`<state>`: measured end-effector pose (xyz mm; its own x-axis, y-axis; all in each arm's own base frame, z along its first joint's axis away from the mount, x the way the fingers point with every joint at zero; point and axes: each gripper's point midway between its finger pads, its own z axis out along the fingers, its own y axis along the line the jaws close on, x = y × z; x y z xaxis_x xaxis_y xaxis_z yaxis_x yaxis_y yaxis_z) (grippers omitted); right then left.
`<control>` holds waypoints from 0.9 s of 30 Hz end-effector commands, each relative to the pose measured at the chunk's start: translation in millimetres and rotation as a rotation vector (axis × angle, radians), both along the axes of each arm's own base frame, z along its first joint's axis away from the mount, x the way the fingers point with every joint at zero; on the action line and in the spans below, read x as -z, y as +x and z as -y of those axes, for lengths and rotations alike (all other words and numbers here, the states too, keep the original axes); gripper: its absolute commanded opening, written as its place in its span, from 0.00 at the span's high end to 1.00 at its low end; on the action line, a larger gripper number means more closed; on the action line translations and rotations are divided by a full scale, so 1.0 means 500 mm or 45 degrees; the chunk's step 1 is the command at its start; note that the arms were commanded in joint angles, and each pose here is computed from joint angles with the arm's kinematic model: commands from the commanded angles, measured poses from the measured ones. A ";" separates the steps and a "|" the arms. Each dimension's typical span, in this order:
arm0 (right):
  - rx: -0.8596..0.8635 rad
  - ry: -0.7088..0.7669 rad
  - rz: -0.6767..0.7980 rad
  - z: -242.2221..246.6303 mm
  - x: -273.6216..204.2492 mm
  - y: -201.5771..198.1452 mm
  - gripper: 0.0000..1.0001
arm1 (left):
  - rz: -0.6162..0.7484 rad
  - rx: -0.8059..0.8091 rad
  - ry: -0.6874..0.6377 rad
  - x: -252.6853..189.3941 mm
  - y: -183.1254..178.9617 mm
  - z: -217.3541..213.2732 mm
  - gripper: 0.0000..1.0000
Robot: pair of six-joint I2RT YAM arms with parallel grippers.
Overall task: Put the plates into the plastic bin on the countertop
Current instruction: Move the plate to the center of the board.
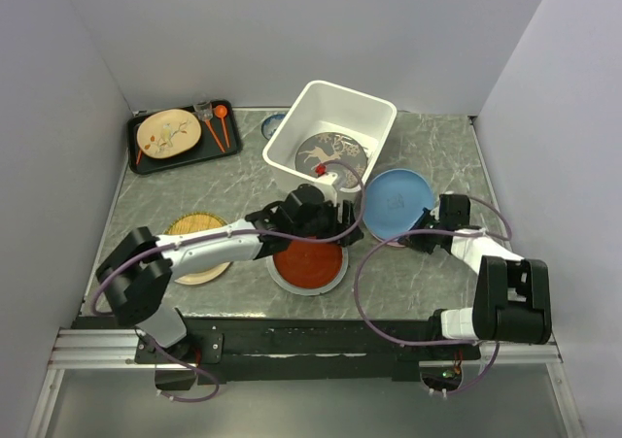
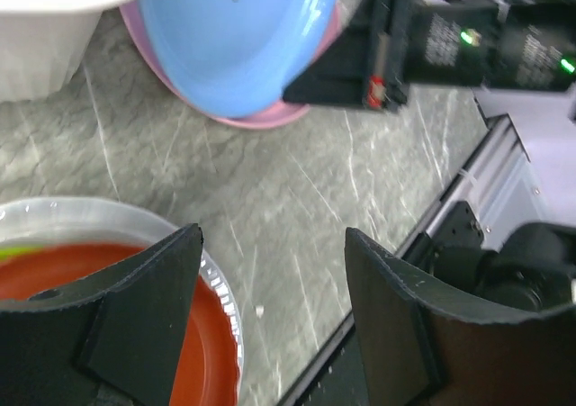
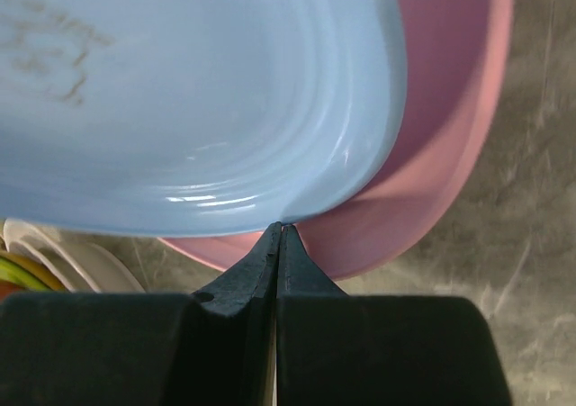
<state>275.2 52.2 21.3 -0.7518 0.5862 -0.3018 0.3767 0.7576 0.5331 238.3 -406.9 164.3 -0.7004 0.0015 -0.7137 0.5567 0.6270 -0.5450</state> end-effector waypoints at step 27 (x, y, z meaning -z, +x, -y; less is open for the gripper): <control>-0.069 -0.023 -0.064 -0.074 -0.013 -0.126 1.00 | -0.113 0.054 -0.018 0.097 0.060 0.169 0.32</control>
<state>219.6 92.7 26.3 -0.8034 0.5326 -0.2662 0.3440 0.7801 0.5226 265.5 -473.8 105.2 -0.7639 0.0484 -0.6435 0.5223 0.6320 -0.5725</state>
